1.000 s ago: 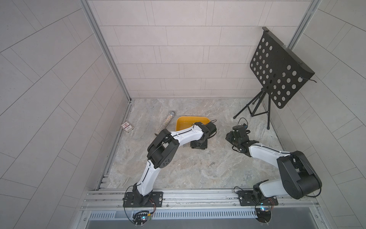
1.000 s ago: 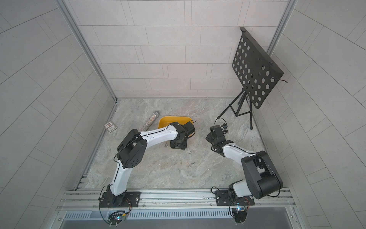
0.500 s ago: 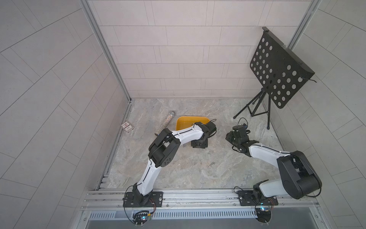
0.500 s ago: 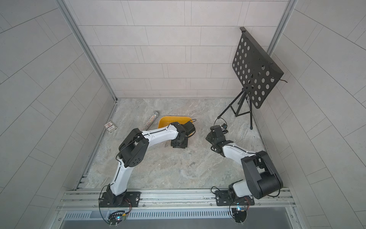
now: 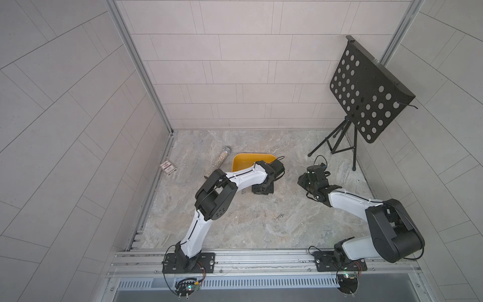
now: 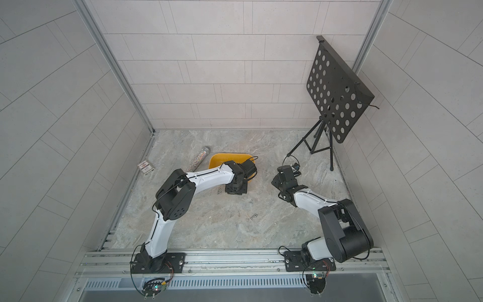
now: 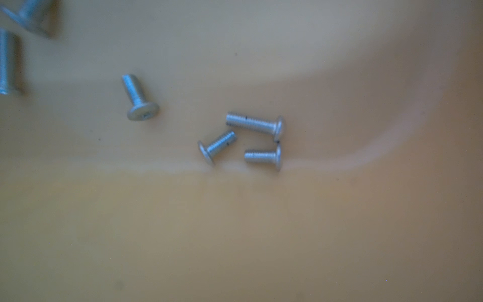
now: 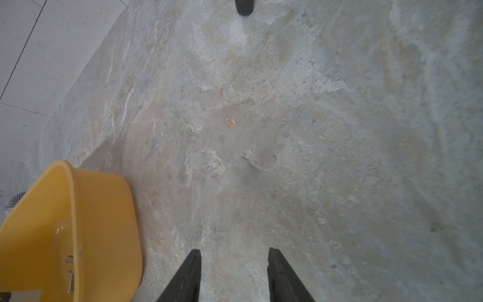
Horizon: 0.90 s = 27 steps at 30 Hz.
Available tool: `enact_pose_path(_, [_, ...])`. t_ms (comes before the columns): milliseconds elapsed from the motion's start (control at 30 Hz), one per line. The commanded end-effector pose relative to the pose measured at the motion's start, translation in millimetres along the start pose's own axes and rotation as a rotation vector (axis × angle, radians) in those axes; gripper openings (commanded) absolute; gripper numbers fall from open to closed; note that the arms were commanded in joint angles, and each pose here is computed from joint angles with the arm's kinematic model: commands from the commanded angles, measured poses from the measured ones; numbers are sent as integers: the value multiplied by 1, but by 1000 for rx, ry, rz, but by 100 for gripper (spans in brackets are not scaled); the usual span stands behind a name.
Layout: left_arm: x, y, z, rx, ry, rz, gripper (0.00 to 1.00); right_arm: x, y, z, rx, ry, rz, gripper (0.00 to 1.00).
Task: Put the screws on the desktop into the storage box
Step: Pick up the screw from the center of the board, then place the screw in the storage box.
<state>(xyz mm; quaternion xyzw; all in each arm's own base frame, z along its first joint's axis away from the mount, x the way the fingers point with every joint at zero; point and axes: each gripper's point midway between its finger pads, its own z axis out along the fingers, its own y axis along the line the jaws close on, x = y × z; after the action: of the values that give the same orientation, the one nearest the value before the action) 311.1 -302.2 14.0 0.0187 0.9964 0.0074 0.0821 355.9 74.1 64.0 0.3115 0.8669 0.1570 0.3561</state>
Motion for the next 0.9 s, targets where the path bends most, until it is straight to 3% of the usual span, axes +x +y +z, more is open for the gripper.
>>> enact_pose_path(0, [20, 24, 21, -86, 74, 11, 12, -3, 1, 1, 8, -4, 0, 46])
enact_pose_path(400, [36, 35, 6, -75, 85, 26, 6, -2, 2, 2, 7, 2, -3, 46])
enact_pose_path(867, [41, 41, -70, -44, -13, 74, 4, -2, 2, 3, 10, 3, -3, 46])
